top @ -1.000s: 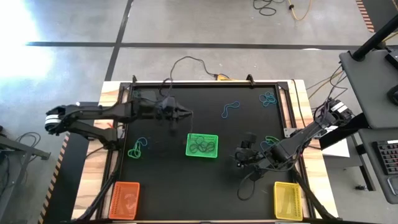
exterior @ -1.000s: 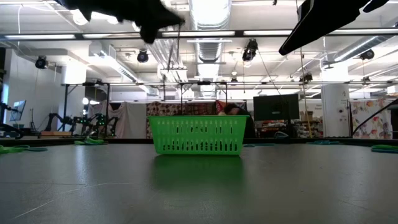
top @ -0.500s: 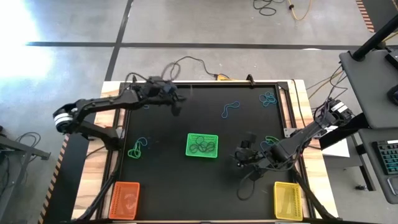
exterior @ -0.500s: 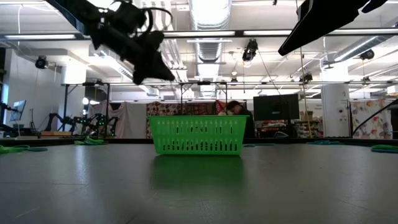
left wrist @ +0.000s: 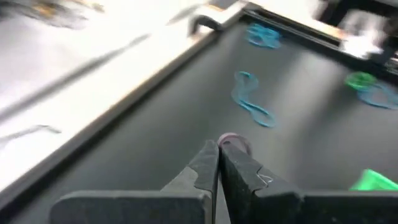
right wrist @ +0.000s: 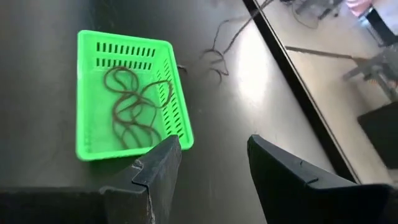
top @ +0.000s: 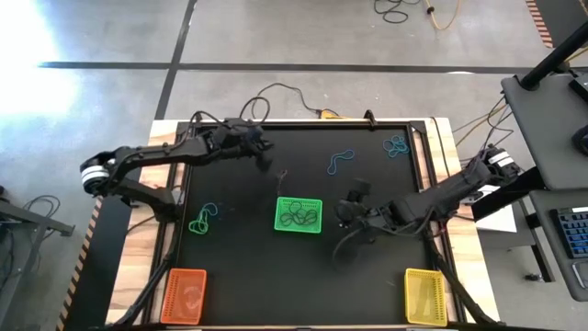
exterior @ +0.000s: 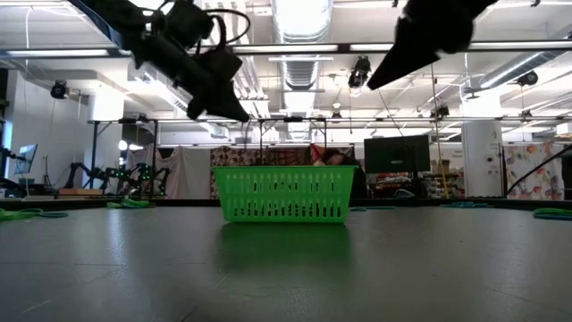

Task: Sort rubber bands into baskets
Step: Put the violet rubber band into the green basket

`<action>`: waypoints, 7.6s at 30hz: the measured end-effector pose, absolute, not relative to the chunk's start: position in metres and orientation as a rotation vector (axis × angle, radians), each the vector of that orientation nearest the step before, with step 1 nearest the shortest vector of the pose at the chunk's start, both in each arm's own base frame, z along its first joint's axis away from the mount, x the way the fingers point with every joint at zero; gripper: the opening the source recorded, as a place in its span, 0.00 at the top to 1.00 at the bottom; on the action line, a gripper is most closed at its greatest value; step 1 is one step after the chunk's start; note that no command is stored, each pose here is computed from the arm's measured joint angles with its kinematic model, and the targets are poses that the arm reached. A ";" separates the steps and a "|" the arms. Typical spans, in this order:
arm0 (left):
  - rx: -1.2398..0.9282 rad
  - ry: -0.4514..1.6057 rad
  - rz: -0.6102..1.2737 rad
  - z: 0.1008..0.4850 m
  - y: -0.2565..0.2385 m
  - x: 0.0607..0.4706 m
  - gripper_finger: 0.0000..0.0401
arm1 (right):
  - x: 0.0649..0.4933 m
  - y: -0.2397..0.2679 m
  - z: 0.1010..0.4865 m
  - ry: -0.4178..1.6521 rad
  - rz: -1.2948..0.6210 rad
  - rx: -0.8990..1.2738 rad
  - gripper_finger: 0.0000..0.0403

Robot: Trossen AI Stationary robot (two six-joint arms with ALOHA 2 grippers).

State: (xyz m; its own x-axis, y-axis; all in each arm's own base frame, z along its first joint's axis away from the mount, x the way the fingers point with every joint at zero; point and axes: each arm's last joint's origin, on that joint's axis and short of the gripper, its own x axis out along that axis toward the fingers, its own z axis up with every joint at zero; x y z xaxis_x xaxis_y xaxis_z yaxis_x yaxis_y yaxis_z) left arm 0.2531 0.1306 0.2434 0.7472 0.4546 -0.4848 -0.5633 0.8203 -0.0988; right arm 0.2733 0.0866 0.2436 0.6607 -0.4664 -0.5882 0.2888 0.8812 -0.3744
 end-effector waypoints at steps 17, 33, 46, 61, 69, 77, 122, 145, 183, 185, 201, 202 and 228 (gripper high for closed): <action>-0.323 0.716 0.643 0.204 0.123 0.233 1.00 | 0.391 -0.058 0.191 0.586 -0.105 -0.019 0.55; -0.377 0.802 0.722 0.166 0.115 0.213 1.00 | 0.463 -0.125 0.136 0.858 -0.190 0.134 0.55; -0.380 0.806 0.724 0.155 0.112 0.207 1.00 | 0.487 -0.136 0.124 1.015 -0.226 0.093 0.72; -0.383 0.842 0.725 0.145 0.109 0.200 1.00 | 0.491 -0.141 0.133 1.025 -0.223 0.024 0.98; -0.397 0.865 0.732 0.136 0.106 0.194 1.00 | 0.488 -0.140 0.141 1.034 -0.223 0.017 0.98; -0.407 0.802 0.737 0.138 0.107 0.197 1.00 | 0.488 -0.142 0.183 0.909 -0.270 -0.052 0.98; -0.577 0.743 0.714 0.141 0.155 0.191 1.00 | 0.347 -0.010 0.324 0.420 -0.136 -0.062 0.98; -0.533 0.692 0.543 0.179 0.113 0.190 0.26 | 0.357 0.040 0.279 0.538 -0.104 -0.007 0.98; -0.398 0.316 0.463 0.226 -0.009 0.216 0.28 | 0.395 0.034 0.182 0.954 -0.022 0.058 0.71; -0.392 0.312 0.487 0.225 -0.008 0.216 0.28 | 0.395 0.034 0.191 0.934 -0.012 0.044 0.65; -0.434 0.302 0.658 0.213 0.011 0.225 0.28 | 0.354 0.051 0.261 0.841 -0.095 -0.098 0.38; -0.431 0.308 0.685 0.211 0.015 0.225 0.28 | 0.350 0.053 0.265 0.827 -0.114 -0.117 0.38; -0.460 0.541 0.938 0.110 0.126 0.246 0.27 | 0.281 0.076 0.222 0.684 -0.196 -0.055 0.32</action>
State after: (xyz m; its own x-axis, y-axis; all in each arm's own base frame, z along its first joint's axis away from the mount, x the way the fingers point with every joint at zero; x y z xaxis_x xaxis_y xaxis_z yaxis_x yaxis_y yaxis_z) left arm 0.2458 0.1264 0.1098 0.4783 0.6252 -0.6167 -0.8466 0.5148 -0.1348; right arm 0.2808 0.0759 0.2222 0.7576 -0.1981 -0.6219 0.1623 0.9801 -0.1145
